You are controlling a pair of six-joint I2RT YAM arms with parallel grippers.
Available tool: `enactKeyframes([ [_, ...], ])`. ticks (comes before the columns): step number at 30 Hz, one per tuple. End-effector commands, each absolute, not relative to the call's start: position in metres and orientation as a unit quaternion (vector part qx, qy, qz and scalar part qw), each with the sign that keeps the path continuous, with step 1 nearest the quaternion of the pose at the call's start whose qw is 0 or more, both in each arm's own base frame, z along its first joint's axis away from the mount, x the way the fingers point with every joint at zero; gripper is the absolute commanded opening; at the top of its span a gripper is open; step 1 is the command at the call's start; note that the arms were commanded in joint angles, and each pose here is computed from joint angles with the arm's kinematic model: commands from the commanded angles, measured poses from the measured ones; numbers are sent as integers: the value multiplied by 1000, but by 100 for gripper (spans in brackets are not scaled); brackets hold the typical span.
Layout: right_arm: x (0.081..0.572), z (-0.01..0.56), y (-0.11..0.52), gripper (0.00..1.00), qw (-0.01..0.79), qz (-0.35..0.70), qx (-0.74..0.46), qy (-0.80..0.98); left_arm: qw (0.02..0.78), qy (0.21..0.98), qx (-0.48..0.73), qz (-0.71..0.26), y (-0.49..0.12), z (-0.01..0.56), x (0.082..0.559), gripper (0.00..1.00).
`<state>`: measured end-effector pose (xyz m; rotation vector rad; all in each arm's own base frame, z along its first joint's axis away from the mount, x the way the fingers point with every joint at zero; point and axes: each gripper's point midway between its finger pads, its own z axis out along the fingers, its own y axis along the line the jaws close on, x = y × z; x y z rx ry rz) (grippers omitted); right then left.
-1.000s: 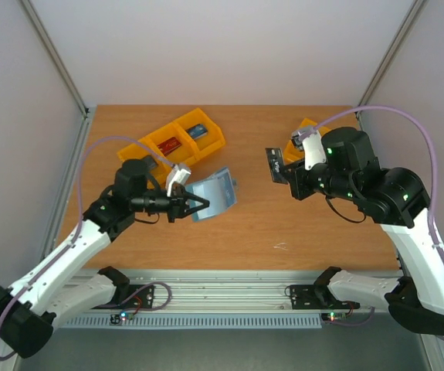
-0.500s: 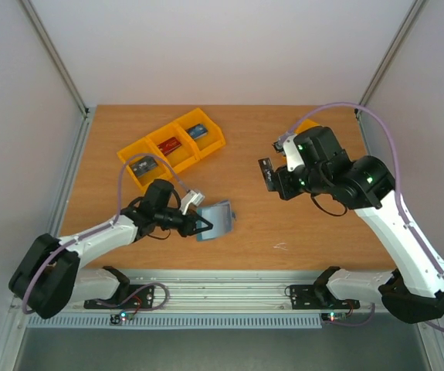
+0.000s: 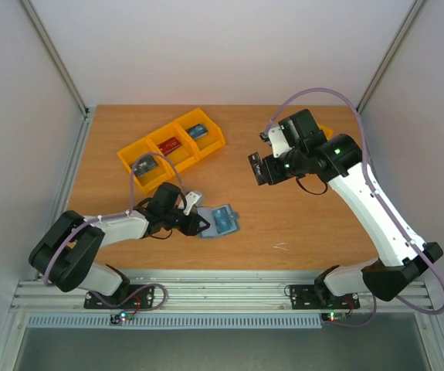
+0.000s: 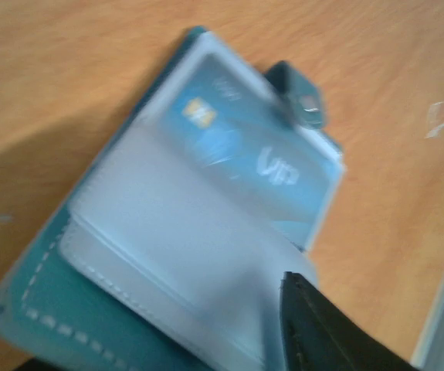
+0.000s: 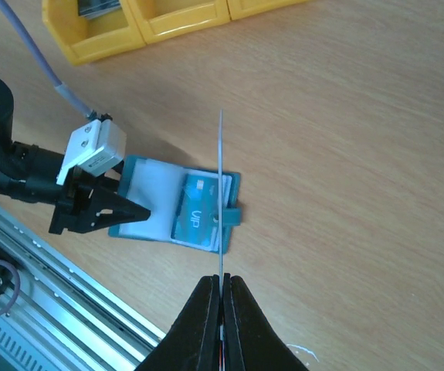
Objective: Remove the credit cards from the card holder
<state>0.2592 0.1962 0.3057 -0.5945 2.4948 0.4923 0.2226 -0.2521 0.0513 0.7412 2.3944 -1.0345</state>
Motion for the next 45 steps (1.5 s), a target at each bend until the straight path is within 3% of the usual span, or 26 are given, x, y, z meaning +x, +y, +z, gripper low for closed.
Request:
enactKeyframes([
  [1, 269, 315, 205, 1, 270, 204, -232, 912, 260, 897, 237, -267, -226, 30, 251, 53],
  [3, 271, 314, 205, 1, 266, 208, -229, 913, 270, 913, 210, -220, -210, 25, 261, 62],
  [7, 273, 318, 205, 1, 259, 210, -225, 916, 282, 928, 163, -181, -190, 41, 273, 71],
  [10, 271, 327, 205, 1, 258, 217, -226, 914, 301, 912, 181, -213, -200, 90, 274, 79],
  [12, 265, 337, 209, 1, 260, 231, -234, 908, 353, 872, 224, -256, -213, 141, 269, 87],
  [14, 259, 345, 212, 1, 259, 247, -245, 901, 400, 832, 263, -280, -220, 178, 263, 89],
  [21, 219, 370, 230, 1, 213, 342, -263, 877, 600, 574, 475, -290, -236, 314, 205, 87],
  [26, 182, 385, 247, 1, 169, 407, -273, 855, 726, 359, 579, -94, -234, 365, 184, 88],
  [32, 159, 385, 265, 1, 150, 421, -277, 851, 746, 53, 633, 199, -241, 370, 164, 91],
  [39, 151, 384, 293, 1, 141, 444, -274, 842, 715, -54, 642, 272, -253, 366, 149, 88],
  [45, 156, 381, 311, 1, 141, 444, -268, 843, 705, -64, 648, 280, -256, 365, 145, 67],
])
